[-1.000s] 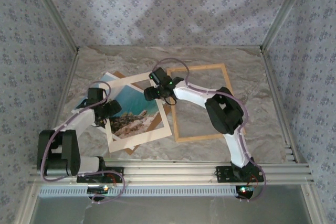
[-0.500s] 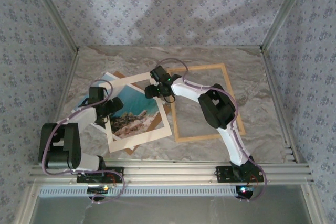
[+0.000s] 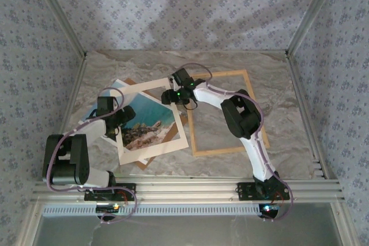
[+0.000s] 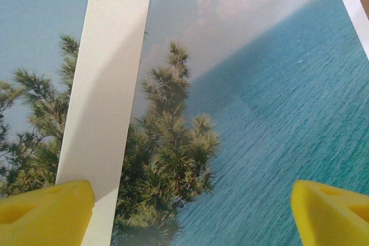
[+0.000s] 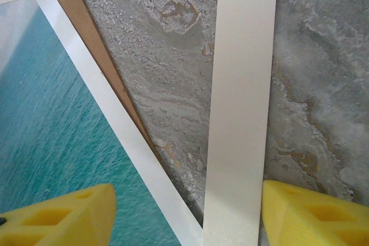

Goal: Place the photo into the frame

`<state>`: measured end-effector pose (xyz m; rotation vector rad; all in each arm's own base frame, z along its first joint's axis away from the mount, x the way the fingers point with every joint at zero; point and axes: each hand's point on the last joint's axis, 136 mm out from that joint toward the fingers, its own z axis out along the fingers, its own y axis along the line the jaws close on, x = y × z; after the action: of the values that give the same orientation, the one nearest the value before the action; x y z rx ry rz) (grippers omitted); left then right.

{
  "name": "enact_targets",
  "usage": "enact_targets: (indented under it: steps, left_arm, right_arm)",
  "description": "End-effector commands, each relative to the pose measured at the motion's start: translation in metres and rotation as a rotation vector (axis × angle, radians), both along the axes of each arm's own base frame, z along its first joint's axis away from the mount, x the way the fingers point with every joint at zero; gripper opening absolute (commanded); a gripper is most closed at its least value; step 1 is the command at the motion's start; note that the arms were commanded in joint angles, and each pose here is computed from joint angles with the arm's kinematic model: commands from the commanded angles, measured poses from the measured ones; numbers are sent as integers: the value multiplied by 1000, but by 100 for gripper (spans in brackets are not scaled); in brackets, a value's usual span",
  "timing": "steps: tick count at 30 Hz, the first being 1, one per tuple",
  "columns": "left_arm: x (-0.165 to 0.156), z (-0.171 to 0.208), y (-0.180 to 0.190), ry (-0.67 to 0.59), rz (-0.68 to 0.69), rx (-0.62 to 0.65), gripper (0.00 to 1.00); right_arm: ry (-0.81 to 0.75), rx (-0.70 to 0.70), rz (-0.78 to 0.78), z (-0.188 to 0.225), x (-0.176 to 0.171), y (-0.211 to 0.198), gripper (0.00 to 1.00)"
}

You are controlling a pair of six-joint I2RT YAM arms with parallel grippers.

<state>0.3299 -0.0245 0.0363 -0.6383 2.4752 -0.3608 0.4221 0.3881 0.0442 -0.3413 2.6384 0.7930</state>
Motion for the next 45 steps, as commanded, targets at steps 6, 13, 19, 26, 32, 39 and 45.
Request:
enact_targets:
  steps: [6,13,19,26,32,39,45]
  left_arm:
    - [-24,-21,-5,92,-24,-24,89]
    - [-24,-22,-5,93,-24,-25,89]
    - [-24,-21,-6,88,-26,-25,89]
    - [-23,-18,-6,79,-26,-29,89]
    - [-23,-17,-6,74,-27,-30,89]
    - [-23,-16,-6,73,-26,-31,89]
    - [-23,-16,-7,71,-27,-31,89]
  right_arm:
    - [16,178,23,39,-5,3,66]
    - [17,252,47,46,-10,0,61]
    - [8,297,83,46,-18,-3,56]
    - [-47,316,184,46,-30,-5,52]
    - [-73,347,232,44,-35,-6,50]
    - [-110,386,210,50,-32,-12,49]
    - [-132,436,175,55,-31,-12,46]
